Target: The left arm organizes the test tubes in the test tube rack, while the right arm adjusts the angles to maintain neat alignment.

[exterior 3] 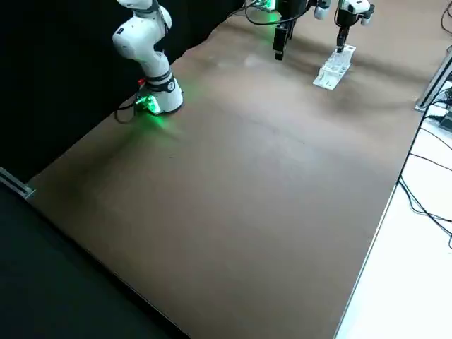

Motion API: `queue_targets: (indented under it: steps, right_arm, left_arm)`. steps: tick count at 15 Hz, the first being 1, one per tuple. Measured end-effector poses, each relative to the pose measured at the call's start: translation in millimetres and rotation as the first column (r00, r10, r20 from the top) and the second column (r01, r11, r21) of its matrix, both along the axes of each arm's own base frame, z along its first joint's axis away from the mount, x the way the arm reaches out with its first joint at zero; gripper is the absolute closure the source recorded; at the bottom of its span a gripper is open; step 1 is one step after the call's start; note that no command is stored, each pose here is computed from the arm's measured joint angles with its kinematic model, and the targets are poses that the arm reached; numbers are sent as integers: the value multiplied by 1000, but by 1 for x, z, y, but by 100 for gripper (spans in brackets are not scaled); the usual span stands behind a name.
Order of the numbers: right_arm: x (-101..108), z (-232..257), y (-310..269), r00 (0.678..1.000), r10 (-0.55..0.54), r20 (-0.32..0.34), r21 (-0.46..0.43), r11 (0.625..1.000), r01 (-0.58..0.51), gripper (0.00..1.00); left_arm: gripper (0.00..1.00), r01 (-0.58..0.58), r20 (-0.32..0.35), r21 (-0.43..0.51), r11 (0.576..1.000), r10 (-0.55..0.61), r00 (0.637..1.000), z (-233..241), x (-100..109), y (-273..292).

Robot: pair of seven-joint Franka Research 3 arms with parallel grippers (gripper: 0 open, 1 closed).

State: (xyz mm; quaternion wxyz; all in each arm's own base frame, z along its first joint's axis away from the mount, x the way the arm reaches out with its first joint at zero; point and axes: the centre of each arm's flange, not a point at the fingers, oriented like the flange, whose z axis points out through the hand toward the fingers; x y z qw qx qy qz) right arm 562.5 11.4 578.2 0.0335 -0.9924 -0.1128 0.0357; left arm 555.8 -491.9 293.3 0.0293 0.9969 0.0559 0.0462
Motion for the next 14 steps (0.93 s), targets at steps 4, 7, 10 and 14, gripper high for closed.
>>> queue_targets:
  steps: [4, 7, 10, 14]
  right_arm:
    - [0, 0, 0, 1000, 0, 0, 0, 1000, 0, 0]
    - [0, 0, 0, 1000, 0, -1, 0, 1000, 0, 0]
    - [0, -1, 0, 1000, 1, -1, 0, 1000, -1, 0]
    - [0, -1, 0, 1000, 1, -2, 0, 1000, -1, 0]
  left_arm:
    - [78, 0, 0, 0, 1000, 0, 1000, 0, 0, 0]
    - [77, 0, 1, -1, 1000, 0, 1000, 1, 0, 0]
    - [78, 0, 1, -1, 1000, 0, 1000, 1, 0, 0]
    - [79, 0, 1, -1, 1000, 0, 1000, 1, 0, 0]
